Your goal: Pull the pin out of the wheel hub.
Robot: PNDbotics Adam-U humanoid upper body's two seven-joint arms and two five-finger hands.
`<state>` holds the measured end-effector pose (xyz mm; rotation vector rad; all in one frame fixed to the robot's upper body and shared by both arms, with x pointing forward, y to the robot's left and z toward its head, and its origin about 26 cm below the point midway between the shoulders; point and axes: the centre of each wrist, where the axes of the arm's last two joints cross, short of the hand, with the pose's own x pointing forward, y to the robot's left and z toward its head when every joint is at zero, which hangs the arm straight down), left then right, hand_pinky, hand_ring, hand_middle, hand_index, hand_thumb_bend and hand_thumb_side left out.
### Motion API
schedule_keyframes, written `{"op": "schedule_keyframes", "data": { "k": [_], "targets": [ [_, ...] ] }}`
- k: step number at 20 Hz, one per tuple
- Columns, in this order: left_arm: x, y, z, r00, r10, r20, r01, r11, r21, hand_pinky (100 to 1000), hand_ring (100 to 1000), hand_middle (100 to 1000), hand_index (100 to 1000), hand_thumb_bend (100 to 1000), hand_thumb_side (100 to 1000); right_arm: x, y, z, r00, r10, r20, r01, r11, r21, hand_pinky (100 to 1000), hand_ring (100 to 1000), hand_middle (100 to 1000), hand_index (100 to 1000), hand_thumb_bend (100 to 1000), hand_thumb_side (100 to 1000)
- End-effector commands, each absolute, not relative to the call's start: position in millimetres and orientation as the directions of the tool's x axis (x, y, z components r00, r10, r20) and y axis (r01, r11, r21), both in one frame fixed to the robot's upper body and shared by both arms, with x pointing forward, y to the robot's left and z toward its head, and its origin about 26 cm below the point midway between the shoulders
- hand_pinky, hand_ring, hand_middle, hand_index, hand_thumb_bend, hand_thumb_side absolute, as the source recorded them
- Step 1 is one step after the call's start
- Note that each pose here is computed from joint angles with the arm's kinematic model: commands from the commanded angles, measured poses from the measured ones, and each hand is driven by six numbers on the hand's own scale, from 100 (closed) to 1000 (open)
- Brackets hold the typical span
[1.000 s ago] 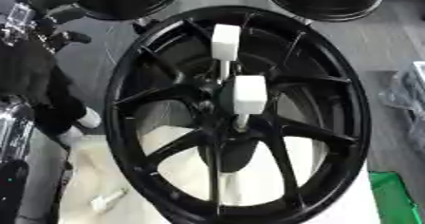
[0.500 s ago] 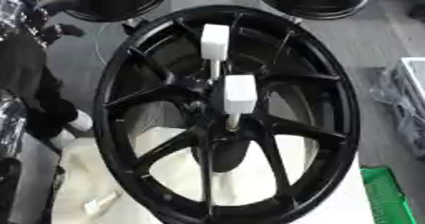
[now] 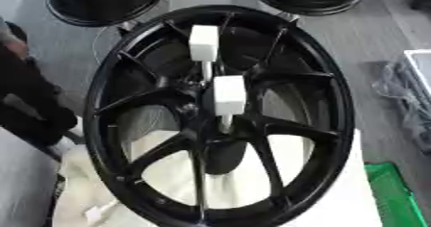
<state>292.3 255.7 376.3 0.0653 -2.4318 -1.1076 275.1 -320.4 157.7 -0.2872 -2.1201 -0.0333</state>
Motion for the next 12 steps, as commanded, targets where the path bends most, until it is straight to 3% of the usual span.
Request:
{"op": "schedule_keyframes", "data": {
  "k": [1,2,3,8,9,12],
  "targets": [
    [280.0,248.3,395.9,-0.897,-0.323,0.302,0.108,0.502,0.858,701,839,848,836,100,497,271.9,-322.6,167.0,-0.527,0.218,0.821,0.214,0.969,-0.12,724,835,717,824,100,606],
    [279.4,244.4,399.0,-0.898,-0.339,0.279,0.107,0.449,0.887,704,839,847,836,100,477,271.4,-322.8,166.3,-0.524,0.221,0.822,0.215,0.969,-0.124,723,834,717,824,100,607],
    [278.3,239.6,401.7,-0.901,-0.359,0.245,0.099,0.38,0.92,715,831,835,832,100,390,270.9,-323.2,165.4,-0.52,0.226,0.824,0.217,0.968,-0.128,723,834,716,823,100,608],
    [279.8,215.1,403.1,-0.908,-0.413,0.078,0.084,0.003,0.996,756,833,833,842,100,558,268.8,-325.1,162.3,-0.502,0.244,0.829,0.229,0.963,-0.145,722,833,715,822,100,610],
    [280.4,210.5,403.0,-0.912,-0.407,0.055,0.09,-0.066,0.994,768,837,838,849,100,626,268.5,-325.2,161.7,-0.5,0.247,0.83,0.229,0.962,-0.148,722,833,715,822,100,609],
    [280.8,199.0,406.2,-0.924,-0.382,0.009,0.094,-0.205,0.974,777,824,827,859,100,679,267.7,-325.2,160.0,-0.495,0.252,0.831,0.23,0.961,-0.154,722,833,715,822,100,610]
  ]
}}
